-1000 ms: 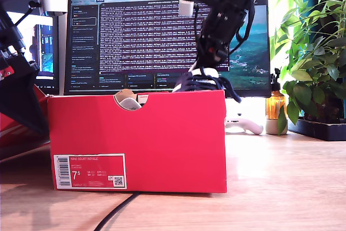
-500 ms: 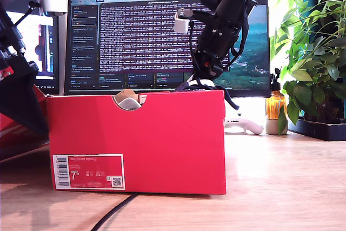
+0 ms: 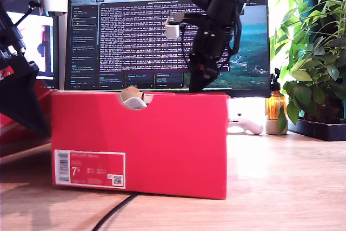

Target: Pack the blue shoes by picking the first shoe and placing it inside the red shoebox, left side, then picking and rotating the second shoe and placing it in the shoebox

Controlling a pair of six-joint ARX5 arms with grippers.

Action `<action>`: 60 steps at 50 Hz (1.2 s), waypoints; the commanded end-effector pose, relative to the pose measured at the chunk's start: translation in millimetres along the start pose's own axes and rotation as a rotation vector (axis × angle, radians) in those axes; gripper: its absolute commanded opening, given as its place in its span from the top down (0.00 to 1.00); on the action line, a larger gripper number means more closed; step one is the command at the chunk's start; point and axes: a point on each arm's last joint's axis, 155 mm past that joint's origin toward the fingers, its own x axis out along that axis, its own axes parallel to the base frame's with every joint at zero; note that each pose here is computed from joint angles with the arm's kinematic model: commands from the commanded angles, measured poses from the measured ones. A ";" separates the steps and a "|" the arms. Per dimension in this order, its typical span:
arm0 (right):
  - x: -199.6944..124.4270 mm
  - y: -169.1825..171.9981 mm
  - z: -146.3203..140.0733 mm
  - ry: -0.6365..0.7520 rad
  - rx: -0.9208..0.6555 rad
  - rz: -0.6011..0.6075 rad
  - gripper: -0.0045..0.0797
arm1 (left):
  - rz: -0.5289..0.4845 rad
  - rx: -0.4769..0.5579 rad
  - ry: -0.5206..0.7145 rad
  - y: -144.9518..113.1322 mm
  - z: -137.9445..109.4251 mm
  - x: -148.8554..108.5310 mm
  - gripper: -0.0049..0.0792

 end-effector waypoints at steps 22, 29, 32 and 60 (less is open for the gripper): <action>-1.1 -11.8 0.1 0.099 0.278 -0.119 0.64 | -0.007 0.004 0.005 -1.7 -0.9 2.8 0.96; -10.2 -9.7 -5.2 0.106 0.490 -0.119 0.78 | -0.009 0.004 0.003 -2.1 -0.7 2.7 0.96; -14.2 -7.6 -12.3 0.122 0.555 -0.110 0.87 | -0.015 0.004 -0.001 -3.2 0.2 2.7 0.96; -54.8 1.2 -42.3 0.191 0.845 -0.081 0.96 | -0.053 -0.049 0.119 -15.6 -30.6 -4.6 0.96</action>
